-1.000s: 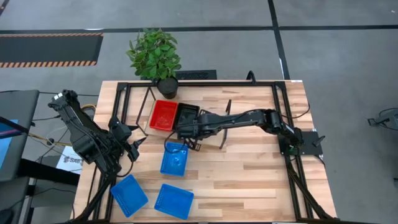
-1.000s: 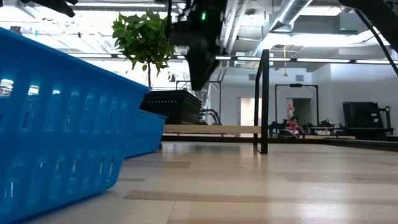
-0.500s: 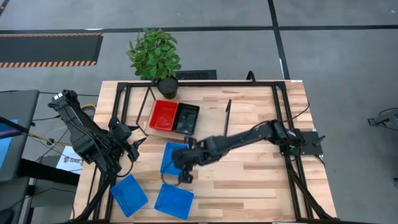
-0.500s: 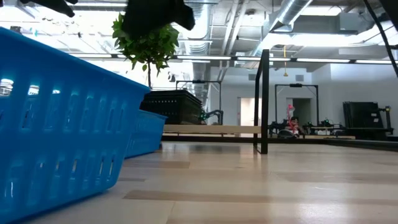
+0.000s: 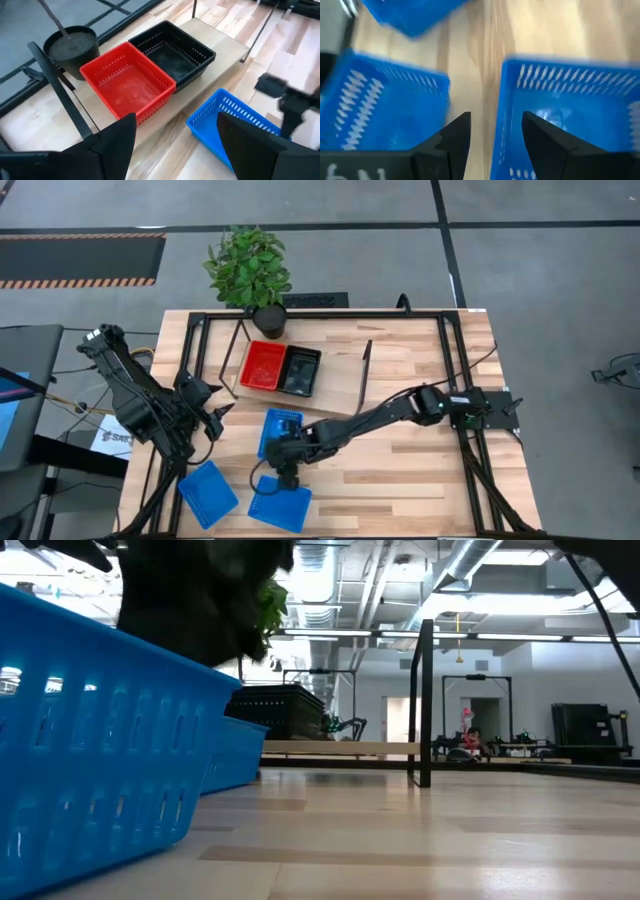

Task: Stack baskets on shelf by color
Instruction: Put the top blue basket on the shelf, then stack the left blue basket on top of the other blue basket on the shelf

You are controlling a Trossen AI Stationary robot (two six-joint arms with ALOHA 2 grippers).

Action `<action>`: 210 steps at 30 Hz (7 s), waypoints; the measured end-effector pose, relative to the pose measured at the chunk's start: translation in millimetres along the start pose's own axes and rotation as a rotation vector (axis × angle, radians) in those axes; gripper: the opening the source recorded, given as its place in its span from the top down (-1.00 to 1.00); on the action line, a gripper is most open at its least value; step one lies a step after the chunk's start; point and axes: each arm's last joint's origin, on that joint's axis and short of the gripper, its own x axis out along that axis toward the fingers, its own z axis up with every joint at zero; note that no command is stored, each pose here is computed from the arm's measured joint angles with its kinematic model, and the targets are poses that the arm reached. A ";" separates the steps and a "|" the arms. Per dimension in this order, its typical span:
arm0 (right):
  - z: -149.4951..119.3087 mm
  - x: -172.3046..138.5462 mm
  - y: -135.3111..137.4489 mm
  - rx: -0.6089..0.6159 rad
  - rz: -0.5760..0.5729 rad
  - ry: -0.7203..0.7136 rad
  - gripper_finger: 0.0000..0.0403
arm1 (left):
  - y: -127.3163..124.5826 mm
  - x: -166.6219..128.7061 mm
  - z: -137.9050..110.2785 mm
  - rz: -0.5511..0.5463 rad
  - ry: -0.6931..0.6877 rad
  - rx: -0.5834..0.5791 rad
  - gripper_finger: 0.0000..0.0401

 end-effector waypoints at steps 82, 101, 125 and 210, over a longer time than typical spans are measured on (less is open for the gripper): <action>-64.7 -126.0 -80.9 -0.098 -0.639 0.347 0.93 | -0.2 -0.1 0.2 -0.001 -0.009 0.026 -0.32; -89.3 -106.0 -108.6 -0.103 -0.532 0.261 0.87 | -0.2 -0.1 0.2 -0.001 -0.009 0.016 -0.32; -88.0 -106.6 -115.9 -0.074 -0.542 0.266 0.42 | -0.2 -0.1 0.2 -0.002 -0.008 0.015 -0.32; -36.8 -75.1 68.5 -0.617 0.013 -0.155 0.98 | -3.9 -0.1 -0.6 -0.030 0.027 -0.128 -0.32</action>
